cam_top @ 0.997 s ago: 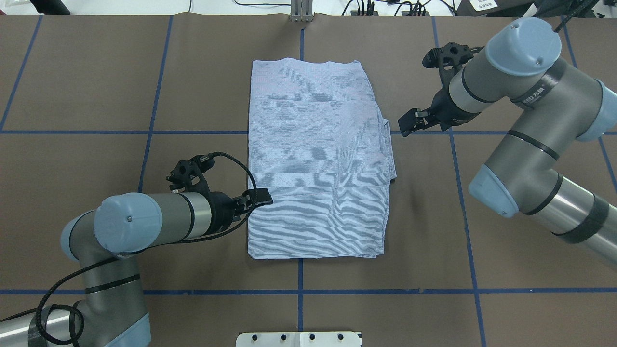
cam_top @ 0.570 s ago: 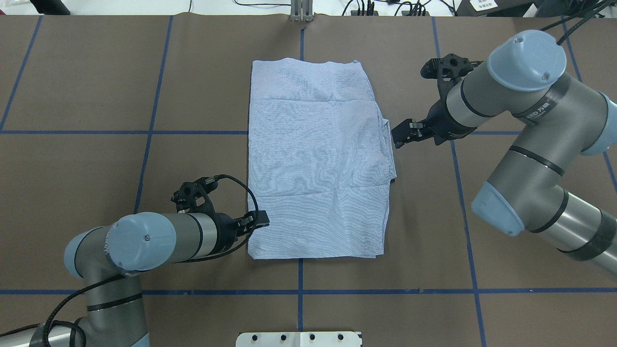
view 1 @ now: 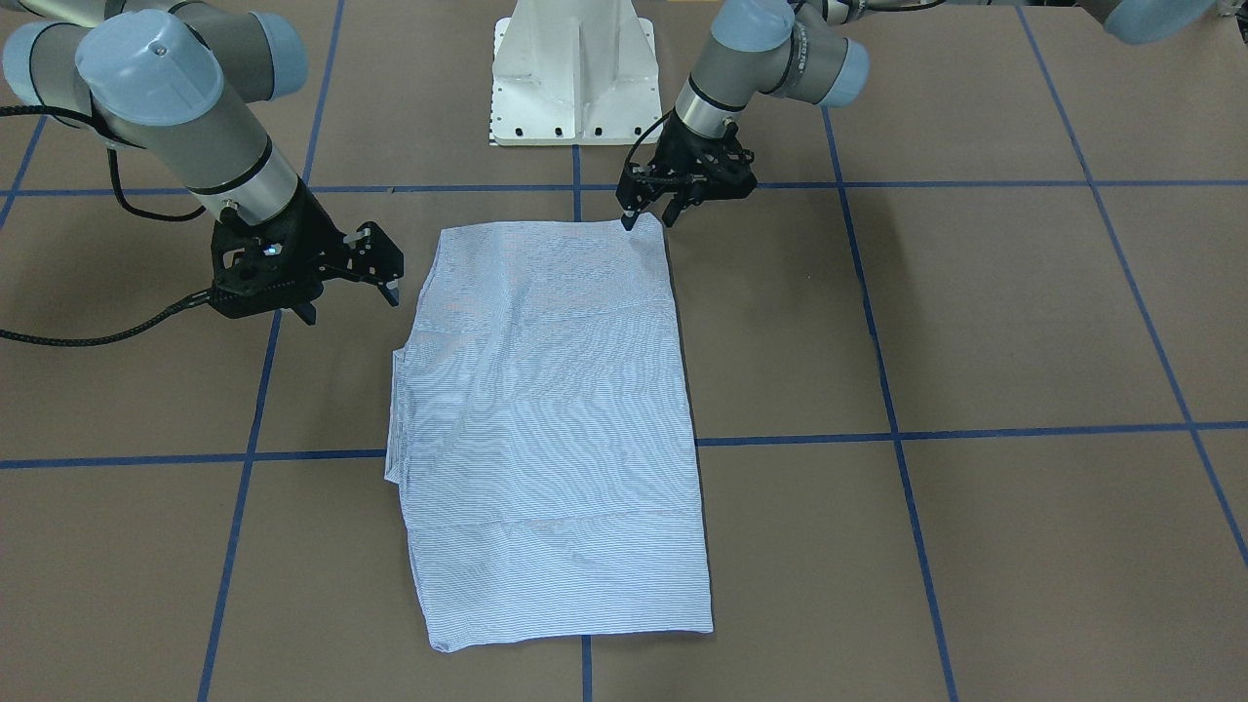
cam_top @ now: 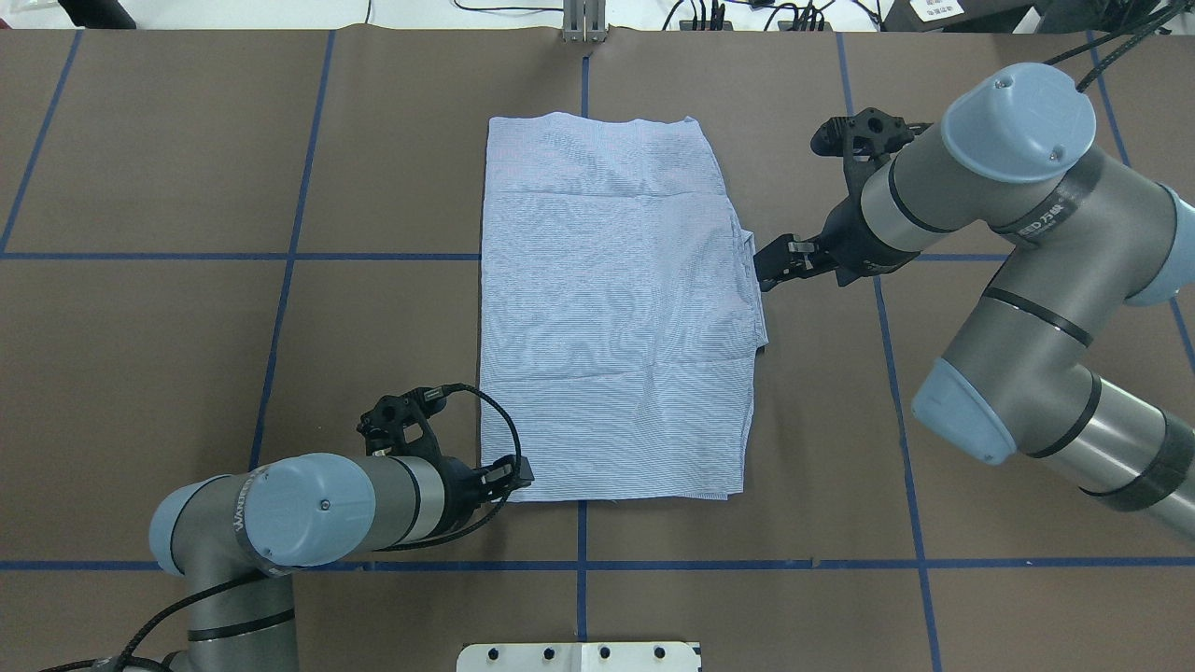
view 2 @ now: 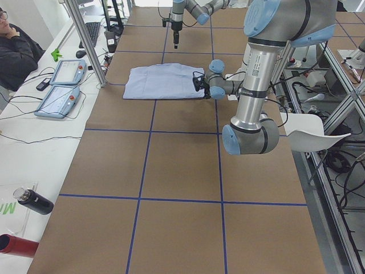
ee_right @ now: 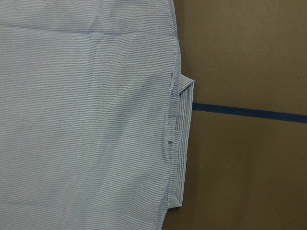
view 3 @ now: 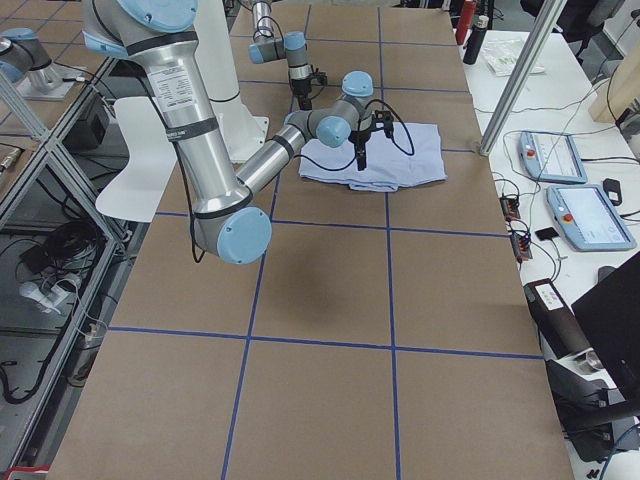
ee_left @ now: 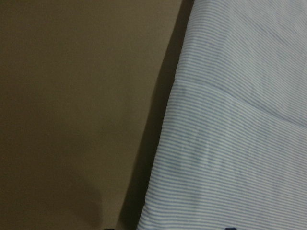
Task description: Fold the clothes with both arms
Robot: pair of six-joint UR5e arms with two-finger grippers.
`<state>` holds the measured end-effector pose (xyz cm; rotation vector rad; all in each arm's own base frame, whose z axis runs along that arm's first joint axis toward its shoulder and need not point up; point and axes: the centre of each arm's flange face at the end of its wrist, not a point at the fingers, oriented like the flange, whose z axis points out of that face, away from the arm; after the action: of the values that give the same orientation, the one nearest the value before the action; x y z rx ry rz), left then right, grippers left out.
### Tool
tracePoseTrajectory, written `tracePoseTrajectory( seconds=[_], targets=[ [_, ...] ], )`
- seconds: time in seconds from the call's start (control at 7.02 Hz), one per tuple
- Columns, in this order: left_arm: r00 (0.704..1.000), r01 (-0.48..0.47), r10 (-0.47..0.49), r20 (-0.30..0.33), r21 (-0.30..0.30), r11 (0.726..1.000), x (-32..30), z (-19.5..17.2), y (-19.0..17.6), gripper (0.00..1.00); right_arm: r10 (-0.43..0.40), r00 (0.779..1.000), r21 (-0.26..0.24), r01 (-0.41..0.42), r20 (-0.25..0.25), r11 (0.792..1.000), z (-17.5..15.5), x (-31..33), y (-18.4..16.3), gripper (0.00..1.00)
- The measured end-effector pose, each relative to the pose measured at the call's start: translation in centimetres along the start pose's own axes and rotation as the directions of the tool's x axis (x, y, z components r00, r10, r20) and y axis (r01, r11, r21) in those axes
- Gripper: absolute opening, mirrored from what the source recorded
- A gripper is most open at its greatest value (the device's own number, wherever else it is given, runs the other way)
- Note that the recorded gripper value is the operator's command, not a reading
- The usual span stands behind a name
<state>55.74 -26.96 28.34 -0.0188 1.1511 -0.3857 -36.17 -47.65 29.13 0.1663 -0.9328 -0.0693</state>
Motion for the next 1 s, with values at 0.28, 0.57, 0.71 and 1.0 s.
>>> tracePoseTrajectory(
  seconds=[0.28,0.57,0.71,1.0],
  targets=[
    [1.000,-0.002,0.002,0.008,-0.004,1.000,0.32,-0.09,0.45,0.57,0.001,1.000,-0.001,-0.001,-0.002,1.000,0.10,0.07,-0.01,1.00],
    [0.999,-0.001,0.001,0.033,0.002,1.000,0.17,0.00,0.39,0.57,0.002,1.000,-0.004,-0.002,-0.004,1.000,0.23,0.10,0.00,1.00],
    [0.999,-0.001,0.000,0.042,0.005,1.000,0.08,0.07,0.34,0.57,0.002,1.000,-0.005,-0.002,-0.005,1.000,0.32,0.11,0.02,1.00],
    [0.999,0.001,-0.001,0.050,0.009,1.000,-0.03,0.18,0.12,0.57,0.002,1.000,-0.005,-0.002,-0.008,1.000,0.48,0.14,0.02,1.00]
  ],
)
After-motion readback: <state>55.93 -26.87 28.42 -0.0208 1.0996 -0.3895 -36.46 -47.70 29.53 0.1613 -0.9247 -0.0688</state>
